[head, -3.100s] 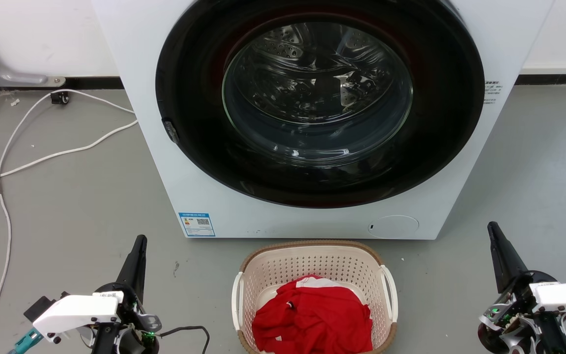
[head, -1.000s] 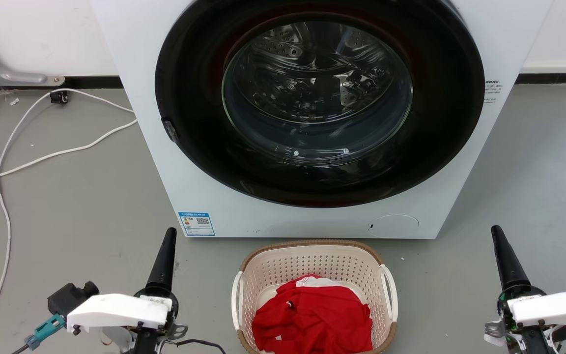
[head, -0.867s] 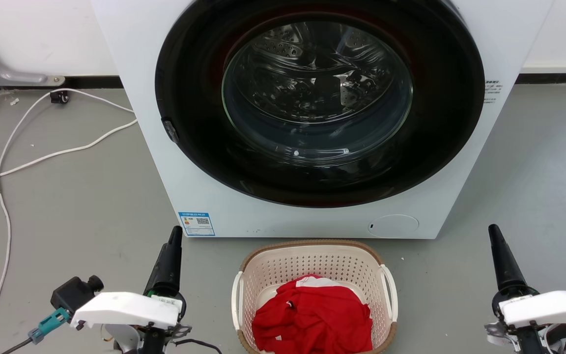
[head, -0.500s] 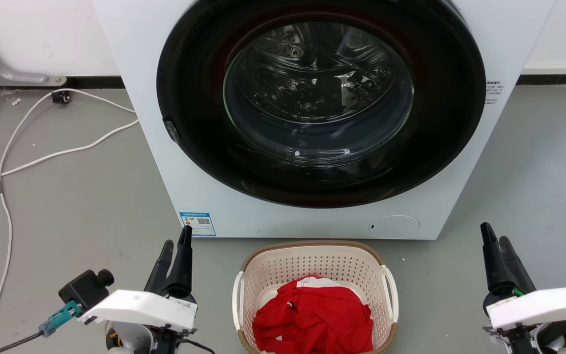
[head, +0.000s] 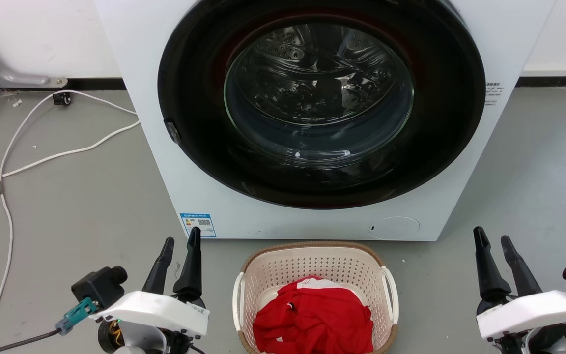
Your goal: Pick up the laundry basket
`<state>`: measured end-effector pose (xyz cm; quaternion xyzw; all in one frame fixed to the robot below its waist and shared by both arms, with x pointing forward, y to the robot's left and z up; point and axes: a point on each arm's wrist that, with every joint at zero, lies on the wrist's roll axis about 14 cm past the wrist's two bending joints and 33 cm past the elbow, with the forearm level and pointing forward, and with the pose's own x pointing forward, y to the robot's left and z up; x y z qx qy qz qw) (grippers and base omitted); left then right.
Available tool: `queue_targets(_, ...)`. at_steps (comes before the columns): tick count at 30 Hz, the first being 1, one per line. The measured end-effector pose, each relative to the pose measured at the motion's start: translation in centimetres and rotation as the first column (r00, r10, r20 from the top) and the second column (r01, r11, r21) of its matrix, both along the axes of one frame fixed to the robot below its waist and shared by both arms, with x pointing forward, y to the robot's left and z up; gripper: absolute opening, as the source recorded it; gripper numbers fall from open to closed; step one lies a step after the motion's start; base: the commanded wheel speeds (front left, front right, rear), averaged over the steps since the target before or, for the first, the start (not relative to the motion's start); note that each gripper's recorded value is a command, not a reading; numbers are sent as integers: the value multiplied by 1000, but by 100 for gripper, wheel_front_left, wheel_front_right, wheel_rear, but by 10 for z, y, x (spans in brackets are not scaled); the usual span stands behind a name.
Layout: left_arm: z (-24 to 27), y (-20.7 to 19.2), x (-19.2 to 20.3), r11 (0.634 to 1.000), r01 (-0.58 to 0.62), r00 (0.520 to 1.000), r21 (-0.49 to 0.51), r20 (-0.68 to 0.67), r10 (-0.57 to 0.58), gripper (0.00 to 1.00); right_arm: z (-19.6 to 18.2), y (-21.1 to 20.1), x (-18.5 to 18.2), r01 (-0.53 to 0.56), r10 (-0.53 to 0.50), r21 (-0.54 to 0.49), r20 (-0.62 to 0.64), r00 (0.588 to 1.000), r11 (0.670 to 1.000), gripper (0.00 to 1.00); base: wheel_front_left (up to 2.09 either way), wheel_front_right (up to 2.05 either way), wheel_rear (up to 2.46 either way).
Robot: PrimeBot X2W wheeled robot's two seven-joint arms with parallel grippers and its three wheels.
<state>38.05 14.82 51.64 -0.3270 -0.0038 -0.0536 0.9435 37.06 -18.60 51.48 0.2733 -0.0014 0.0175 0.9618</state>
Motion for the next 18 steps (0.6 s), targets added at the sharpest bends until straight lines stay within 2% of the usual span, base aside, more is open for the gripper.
queue_targets(18,-2,-8,-4,970,13,999,242,36,-22,100,5,7,-4,-28,31,-238,9,999,971,100,0,0,0)
